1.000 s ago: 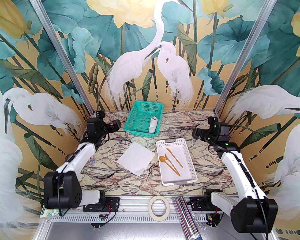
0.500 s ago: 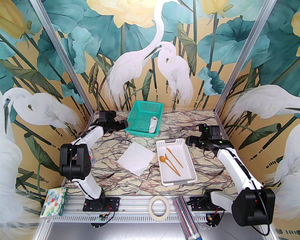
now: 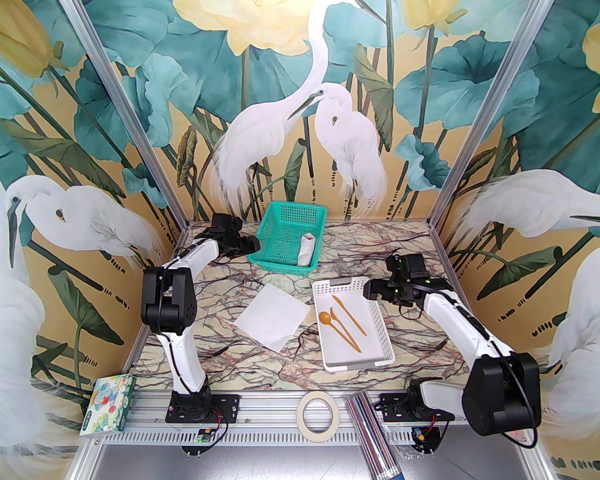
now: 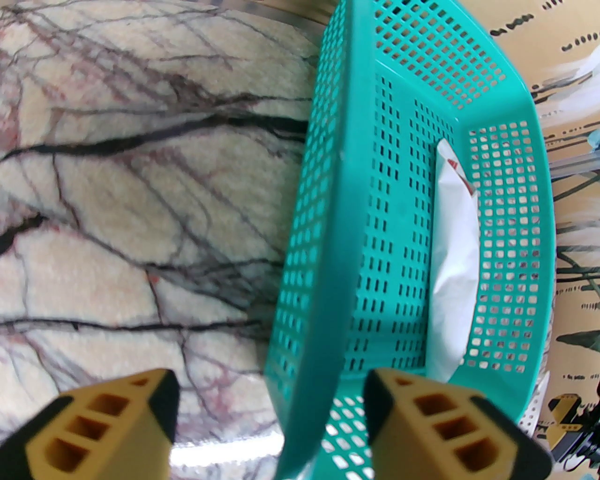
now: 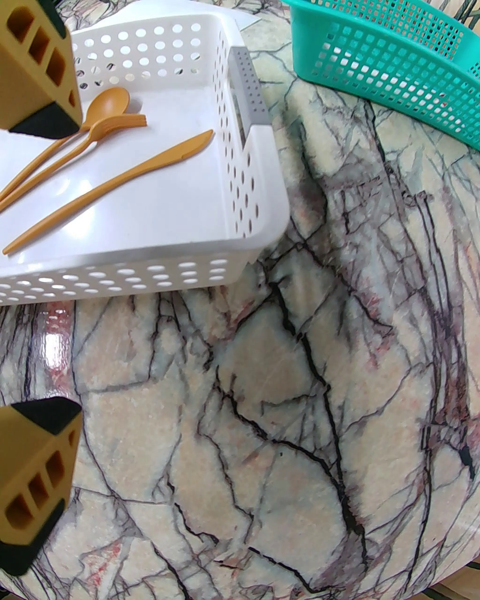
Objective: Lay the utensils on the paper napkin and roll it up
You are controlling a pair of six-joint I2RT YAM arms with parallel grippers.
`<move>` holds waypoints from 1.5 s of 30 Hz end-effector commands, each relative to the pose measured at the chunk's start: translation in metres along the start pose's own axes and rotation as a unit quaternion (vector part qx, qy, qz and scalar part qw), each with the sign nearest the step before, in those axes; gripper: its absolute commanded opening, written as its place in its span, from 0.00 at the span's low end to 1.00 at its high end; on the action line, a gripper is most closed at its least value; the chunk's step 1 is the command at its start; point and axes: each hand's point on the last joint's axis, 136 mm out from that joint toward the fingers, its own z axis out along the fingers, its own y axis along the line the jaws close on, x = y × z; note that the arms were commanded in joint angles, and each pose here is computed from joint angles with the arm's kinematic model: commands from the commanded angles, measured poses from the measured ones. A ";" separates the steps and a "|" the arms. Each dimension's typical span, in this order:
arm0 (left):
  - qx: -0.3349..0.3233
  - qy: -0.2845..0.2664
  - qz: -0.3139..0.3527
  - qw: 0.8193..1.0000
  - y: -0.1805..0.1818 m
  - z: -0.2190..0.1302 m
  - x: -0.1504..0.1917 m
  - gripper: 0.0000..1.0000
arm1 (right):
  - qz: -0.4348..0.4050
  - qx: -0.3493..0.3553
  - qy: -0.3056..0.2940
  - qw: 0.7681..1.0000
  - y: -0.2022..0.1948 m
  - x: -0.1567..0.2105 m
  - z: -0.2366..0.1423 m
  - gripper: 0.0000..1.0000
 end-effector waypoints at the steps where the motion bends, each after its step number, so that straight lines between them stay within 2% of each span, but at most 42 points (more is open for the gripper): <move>1: 0.003 0.001 -0.003 1.000 -0.003 0.006 -0.004 0.57 | 0.006 0.008 0.006 1.000 -0.003 0.005 0.008 0.99; 4: 0.005 0.000 -0.006 1.000 -0.002 0.009 -0.005 0.48 | 0.008 0.010 0.008 1.000 -0.005 0.007 0.011 0.99; 12: 0.000 0.001 0.001 1.000 0.000 0.012 -0.004 0.33 | 0.008 0.013 0.010 1.000 -0.007 0.009 0.013 0.99; 21: -0.018 -0.012 0.012 1.000 0.004 -0.002 -0.005 0.15 | 0.006 0.015 0.012 1.000 -0.007 0.008 0.014 0.99; 32: -0.049 -0.024 0.008 0.998 0.027 -0.032 0.006 0.10 | 0.003 0.015 0.011 1.000 -0.006 0.007 0.014 0.99; 38: -0.072 -0.034 -0.008 0.997 0.060 -0.057 0.011 0.11 | 0.001 0.015 0.015 1.000 -0.006 0.007 0.017 0.99; 45: -0.127 -0.029 0.009 0.991 0.102 -0.077 0.013 0.12 | -0.003 0.022 0.022 1.000 -0.009 0.007 0.022 0.99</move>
